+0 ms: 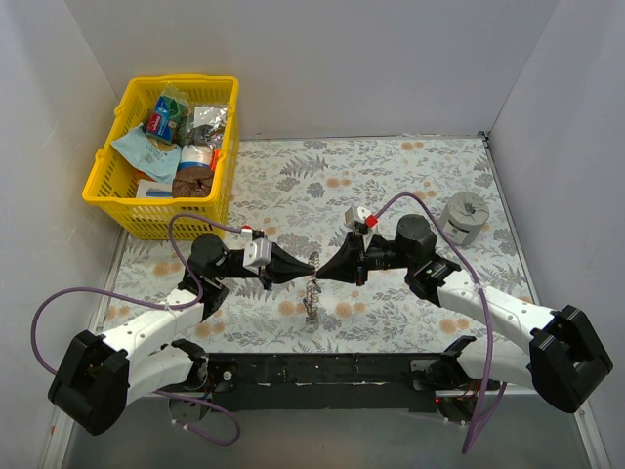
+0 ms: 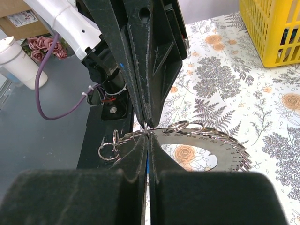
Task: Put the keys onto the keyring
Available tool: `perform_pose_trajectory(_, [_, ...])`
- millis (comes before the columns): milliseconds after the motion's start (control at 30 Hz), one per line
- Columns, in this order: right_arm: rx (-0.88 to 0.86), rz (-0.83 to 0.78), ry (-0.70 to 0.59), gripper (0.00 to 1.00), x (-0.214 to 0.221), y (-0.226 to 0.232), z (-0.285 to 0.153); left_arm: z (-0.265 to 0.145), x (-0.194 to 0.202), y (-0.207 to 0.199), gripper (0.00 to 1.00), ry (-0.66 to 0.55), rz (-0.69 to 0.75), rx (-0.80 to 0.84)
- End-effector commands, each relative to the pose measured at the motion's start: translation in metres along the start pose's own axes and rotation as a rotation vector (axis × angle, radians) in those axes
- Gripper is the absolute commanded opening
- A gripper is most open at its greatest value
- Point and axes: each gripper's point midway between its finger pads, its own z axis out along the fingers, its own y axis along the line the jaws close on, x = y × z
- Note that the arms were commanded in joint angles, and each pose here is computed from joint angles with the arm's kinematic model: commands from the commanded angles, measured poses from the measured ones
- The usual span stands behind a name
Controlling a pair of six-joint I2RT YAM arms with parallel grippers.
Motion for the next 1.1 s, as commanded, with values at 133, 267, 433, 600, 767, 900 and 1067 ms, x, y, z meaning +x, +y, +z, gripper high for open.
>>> perform_pose_trajectory(133, [0.053, -0.026, 0.052, 0.01, -0.007, -0.014, 0.004, 0.001, 0.0, 0.007, 0.04, 0.057, 0.02, -0.018])
perform_pose_trajectory(267, [0.104, -0.02, 0.134, 0.01, 0.006, -0.024, 0.0, -0.001, 0.016, 0.013, 0.25, 0.153, -0.02, -0.017])
perform_pose_trajectory(433, [0.169, -0.024, 0.223, 0.01, 0.018, -0.033, -0.009, -0.003, 0.03, 0.018, 0.47, 0.21, -0.066, -0.04])
perform_pose_trajectory(600, [0.236, 0.012, 0.324, 0.01, 0.035, -0.038, -0.022, 0.001, 0.039, 0.023, 0.48, 0.241, -0.111, -0.019])
perform_pose_trajectory(767, [0.295, 0.039, 0.389, 0.01, 0.045, -0.041, -0.033, 0.01, 0.051, 0.022, 0.49, 0.26, -0.145, 0.022])
perform_pose_trajectory(900, [0.308, 0.054, 0.418, 0.01, 0.053, -0.039, -0.039, 0.02, 0.057, 0.019, 0.48, 0.269, -0.152, 0.061])
perform_pose_trajectory(1067, [0.315, 0.054, 0.42, 0.01, 0.053, -0.04, -0.04, 0.029, 0.062, 0.016, 0.4, 0.273, -0.158, 0.097])
